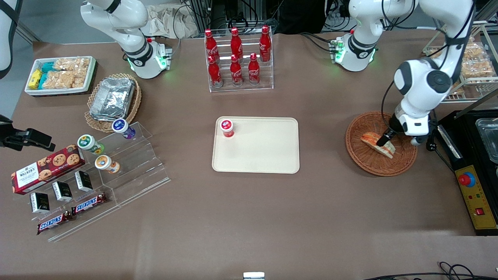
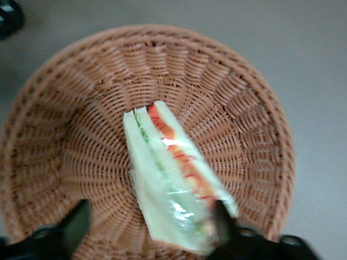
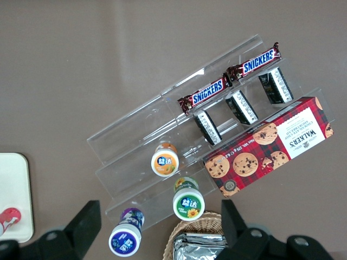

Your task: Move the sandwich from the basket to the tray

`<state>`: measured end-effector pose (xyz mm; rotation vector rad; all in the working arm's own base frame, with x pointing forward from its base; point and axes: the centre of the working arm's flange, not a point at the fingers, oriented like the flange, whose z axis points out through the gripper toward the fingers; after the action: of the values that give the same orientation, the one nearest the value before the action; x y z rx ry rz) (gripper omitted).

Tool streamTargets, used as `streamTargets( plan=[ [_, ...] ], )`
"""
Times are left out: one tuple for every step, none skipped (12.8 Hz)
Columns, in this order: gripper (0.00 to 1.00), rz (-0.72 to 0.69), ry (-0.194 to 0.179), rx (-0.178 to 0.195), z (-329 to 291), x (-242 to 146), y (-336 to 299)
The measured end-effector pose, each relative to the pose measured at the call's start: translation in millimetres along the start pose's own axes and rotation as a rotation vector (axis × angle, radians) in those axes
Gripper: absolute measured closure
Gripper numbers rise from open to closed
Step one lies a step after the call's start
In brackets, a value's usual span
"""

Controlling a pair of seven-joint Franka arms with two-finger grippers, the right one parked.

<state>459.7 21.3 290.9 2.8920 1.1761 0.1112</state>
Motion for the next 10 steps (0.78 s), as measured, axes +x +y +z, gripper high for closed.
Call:
streamTargets(
  plan=[
    [0.0, 0.005, -0.01, 0.014, -21.3, 2.9, 1.6],
    [0.0, 0.015, -0.02, 0.026, -42.9, 4.4, 2.5],
    [0.0, 0.028, -0.036, 0.042, -65.2, 5.5, 2.9],
    [0.0, 0.041, -0.058, 0.063, -90.1, 7.0, 3.6],
    [0.0, 0.051, -0.079, 0.082, -119.7, 10.2, 5.8],
    [0.0, 0.057, -0.1, 0.102, -153.8, 14.3, 8.7],
    [0.0, 0.062, -0.116, 0.12, -190.2, 18.3, 11.5],
    [0.0, 0.067, -0.126, 0.138, -224.2, 21.1, 12.8],
    [0.0, 0.073, -0.13, 0.152, -252.3, 22.4, 12.7],
    [0.0, 0.08, -0.129, 0.155, -274.0, 23.0, 12.6]
  ],
)
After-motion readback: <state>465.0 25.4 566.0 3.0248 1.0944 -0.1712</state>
